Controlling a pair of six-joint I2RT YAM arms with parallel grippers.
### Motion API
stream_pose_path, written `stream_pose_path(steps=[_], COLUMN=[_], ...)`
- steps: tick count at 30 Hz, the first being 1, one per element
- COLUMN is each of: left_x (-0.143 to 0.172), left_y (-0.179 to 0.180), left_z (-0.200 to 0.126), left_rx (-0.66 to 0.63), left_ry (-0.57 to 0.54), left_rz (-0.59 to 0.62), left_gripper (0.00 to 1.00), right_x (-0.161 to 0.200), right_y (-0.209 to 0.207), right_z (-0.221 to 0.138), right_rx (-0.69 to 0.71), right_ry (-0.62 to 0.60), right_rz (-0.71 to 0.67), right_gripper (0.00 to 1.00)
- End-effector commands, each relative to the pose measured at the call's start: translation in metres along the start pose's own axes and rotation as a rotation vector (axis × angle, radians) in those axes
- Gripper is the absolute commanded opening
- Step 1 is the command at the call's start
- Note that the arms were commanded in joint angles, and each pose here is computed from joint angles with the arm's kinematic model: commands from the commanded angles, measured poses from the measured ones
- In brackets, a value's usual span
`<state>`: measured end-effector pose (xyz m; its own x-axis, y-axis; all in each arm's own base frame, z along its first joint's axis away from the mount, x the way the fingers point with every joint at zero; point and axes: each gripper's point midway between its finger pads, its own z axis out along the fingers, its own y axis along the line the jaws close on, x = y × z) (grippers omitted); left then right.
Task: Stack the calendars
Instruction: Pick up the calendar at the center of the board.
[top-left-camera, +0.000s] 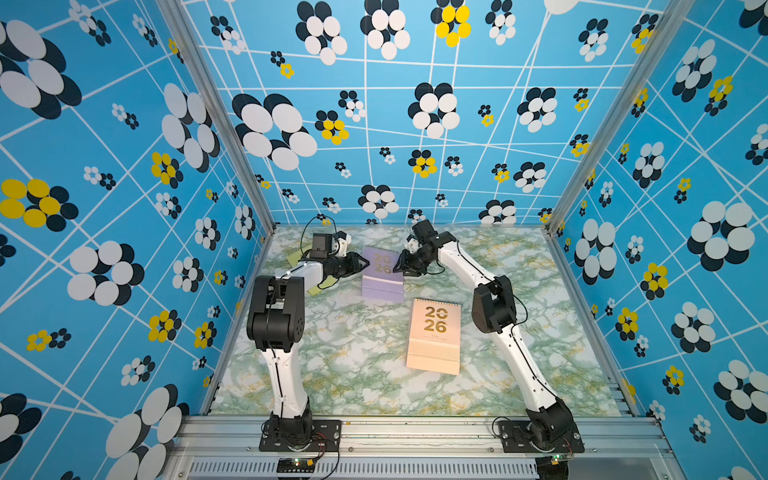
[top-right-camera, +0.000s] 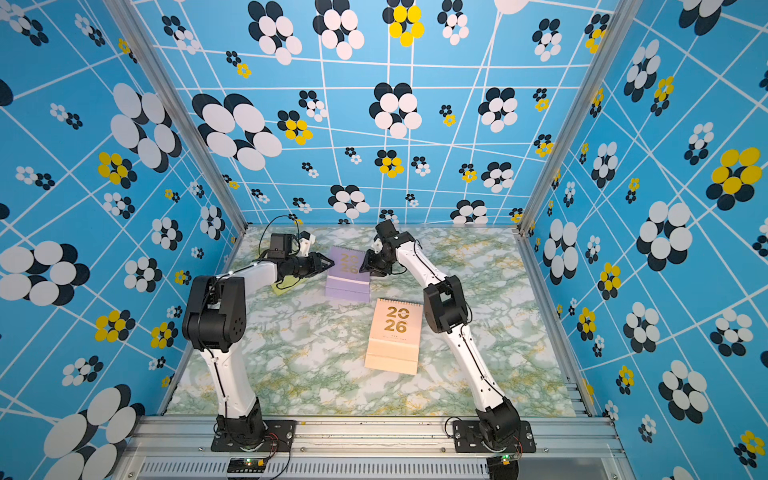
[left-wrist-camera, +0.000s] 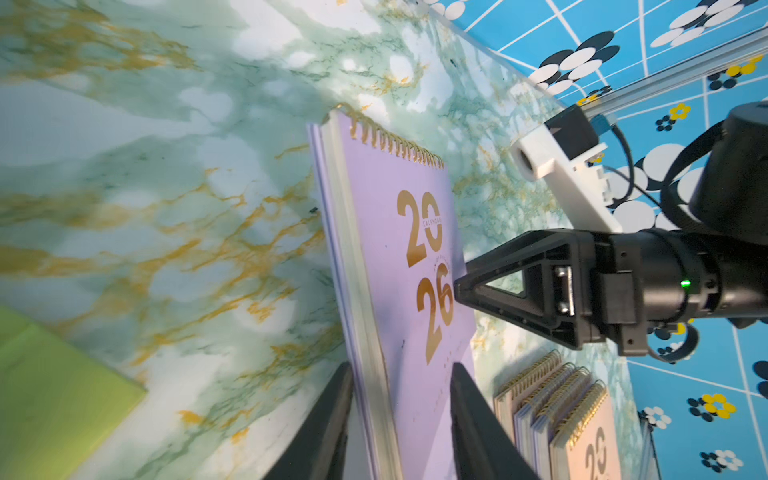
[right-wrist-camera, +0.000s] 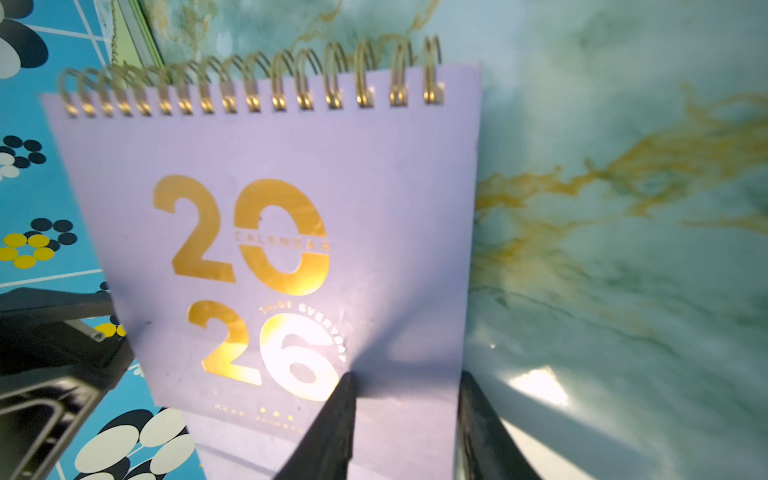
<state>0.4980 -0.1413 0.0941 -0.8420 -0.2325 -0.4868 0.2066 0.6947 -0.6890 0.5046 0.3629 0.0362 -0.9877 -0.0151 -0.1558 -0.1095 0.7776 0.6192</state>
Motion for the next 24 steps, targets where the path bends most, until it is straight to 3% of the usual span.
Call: stream_pose_path(steps=[1, 6, 10, 13, 16, 24], left_x=[0.015, 0.017, 0.017, 0.016, 0.015, -0.004], left_y=[-0.037, -0.035, -0.034, -0.032, -0.031, -0.037], left_z=[0.006, 0.008, 0.008, 0.006, 0.005, -0.017], left_rx=[0.149, 0.149, 0.137, 0.125, 0.112, 0.135], left_ry=[0.059, 0.065, 0.067, 0.063, 0.061, -0.001], left_rz=[0.022, 0.014, 0.014, 0.015, 0.016, 0.019], left_gripper=[0.38, 0.36, 0.28, 0.17, 0.00, 0.00], right_x=[0.039, 0.039, 0.039, 0.038, 0.037, 0.026], right_y=[0.015, 0.017, 0.017, 0.016, 0.018, 0.025], right_z=[0.038, 0.038, 0.039, 0.038, 0.036, 0.006], right_rx=[-0.070, -0.076, -0.075, -0.068, -0.065, -0.044], right_ry=[0.124, 0.123, 0.124, 0.119, 0.113, 0.045], right_rz=[-0.030, -0.039, -0.041, -0.042, -0.046, -0.086], right_gripper=[0.41, 0.41, 0.41, 0.40, 0.40, 0.41])
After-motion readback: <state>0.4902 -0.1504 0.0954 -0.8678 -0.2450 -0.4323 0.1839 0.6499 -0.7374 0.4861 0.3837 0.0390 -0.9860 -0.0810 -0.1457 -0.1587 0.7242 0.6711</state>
